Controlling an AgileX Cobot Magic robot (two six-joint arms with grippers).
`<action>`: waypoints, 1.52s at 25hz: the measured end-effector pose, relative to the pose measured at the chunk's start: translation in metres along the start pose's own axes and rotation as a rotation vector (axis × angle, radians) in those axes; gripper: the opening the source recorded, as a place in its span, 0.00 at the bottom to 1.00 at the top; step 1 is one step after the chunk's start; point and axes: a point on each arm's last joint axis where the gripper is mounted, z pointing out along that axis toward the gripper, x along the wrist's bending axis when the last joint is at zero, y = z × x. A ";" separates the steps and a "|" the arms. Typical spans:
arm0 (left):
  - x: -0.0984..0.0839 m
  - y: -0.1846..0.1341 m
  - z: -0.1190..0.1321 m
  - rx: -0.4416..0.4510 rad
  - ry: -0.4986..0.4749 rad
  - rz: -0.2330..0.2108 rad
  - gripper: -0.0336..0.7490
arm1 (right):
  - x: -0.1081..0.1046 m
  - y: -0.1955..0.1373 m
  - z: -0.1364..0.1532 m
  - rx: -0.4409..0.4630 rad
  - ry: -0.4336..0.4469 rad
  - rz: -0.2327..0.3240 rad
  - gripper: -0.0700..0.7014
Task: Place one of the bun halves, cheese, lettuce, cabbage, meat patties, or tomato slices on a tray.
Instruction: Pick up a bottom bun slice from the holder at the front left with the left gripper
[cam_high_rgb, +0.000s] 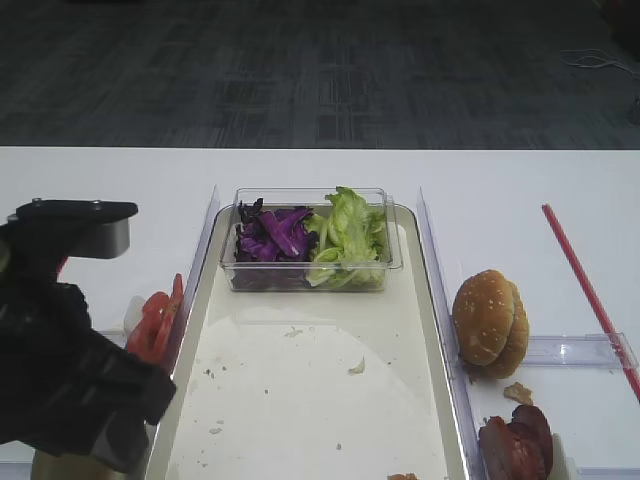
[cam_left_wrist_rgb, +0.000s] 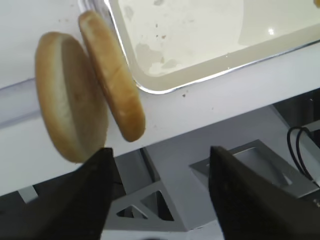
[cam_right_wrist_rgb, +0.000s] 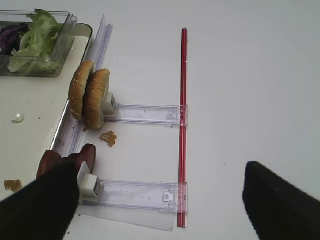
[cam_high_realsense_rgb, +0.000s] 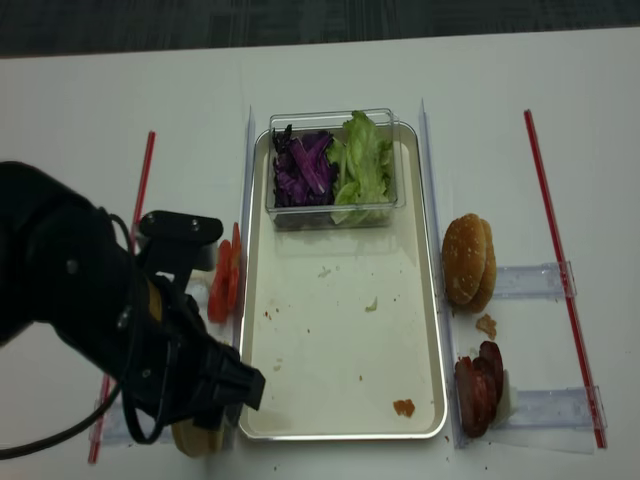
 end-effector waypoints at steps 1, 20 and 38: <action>-0.002 0.003 0.003 -0.006 0.000 -0.003 0.55 | 0.000 0.000 0.000 0.000 0.000 0.000 0.99; 0.003 0.024 0.023 -0.071 0.121 -0.101 0.54 | -0.001 0.000 0.000 0.001 -0.012 0.005 0.99; 0.001 0.034 0.046 -0.013 0.143 -0.113 0.38 | -0.001 0.000 0.000 0.001 -0.014 0.004 0.99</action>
